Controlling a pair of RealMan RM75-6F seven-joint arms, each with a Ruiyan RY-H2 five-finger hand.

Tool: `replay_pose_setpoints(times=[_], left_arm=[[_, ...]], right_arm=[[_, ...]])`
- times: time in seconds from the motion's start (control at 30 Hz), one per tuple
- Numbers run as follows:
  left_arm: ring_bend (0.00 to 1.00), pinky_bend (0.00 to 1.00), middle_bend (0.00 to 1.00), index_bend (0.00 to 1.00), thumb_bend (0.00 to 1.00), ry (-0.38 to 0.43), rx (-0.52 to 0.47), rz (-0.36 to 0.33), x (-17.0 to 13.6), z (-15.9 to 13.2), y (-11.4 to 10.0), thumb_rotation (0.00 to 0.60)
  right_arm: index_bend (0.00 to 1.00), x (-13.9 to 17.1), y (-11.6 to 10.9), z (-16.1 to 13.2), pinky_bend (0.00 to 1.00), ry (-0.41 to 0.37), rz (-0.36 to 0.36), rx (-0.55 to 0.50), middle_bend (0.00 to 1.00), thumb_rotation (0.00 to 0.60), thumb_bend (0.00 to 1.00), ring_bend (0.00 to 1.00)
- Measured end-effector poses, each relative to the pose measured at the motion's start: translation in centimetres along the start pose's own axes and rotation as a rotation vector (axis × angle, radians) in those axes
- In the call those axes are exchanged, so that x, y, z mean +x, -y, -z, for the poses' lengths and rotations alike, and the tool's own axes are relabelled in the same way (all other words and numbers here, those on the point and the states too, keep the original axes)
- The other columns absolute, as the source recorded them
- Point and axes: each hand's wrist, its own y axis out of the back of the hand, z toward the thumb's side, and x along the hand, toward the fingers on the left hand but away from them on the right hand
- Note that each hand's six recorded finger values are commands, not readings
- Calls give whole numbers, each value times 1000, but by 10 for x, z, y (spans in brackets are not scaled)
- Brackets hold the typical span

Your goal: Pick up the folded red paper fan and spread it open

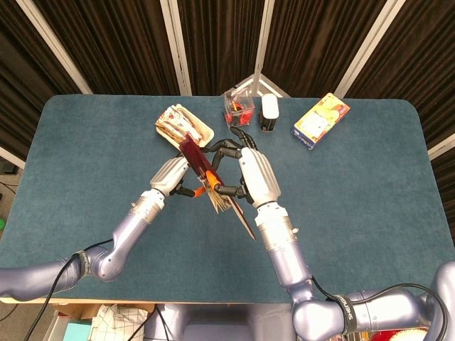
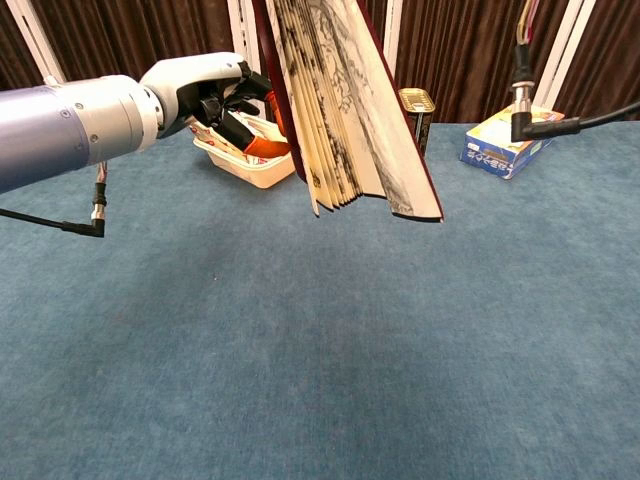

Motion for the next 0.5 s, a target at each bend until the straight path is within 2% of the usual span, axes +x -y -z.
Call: replay_pose_setpoints(times=[0.1, 0.3, 0.5], left_arm=[[0, 0, 79, 465, 380, 6, -2, -3, 1, -2, -1, 600], [0, 0, 80, 485, 380, 8, -14, 20, 2, -6, 4, 600], [0, 0, 120, 672, 443, 5, -37, 44, 2, -9, 13, 600]], right_arm=[[762, 0, 0, 0, 68, 8, -1, -16, 368, 600, 585, 77], [762, -2, 0, -3, 68, 27, -9, -54, 368, 600, 585, 77], [762, -1, 0, -8, 68, 24, -15, -65, 368, 600, 585, 77]])
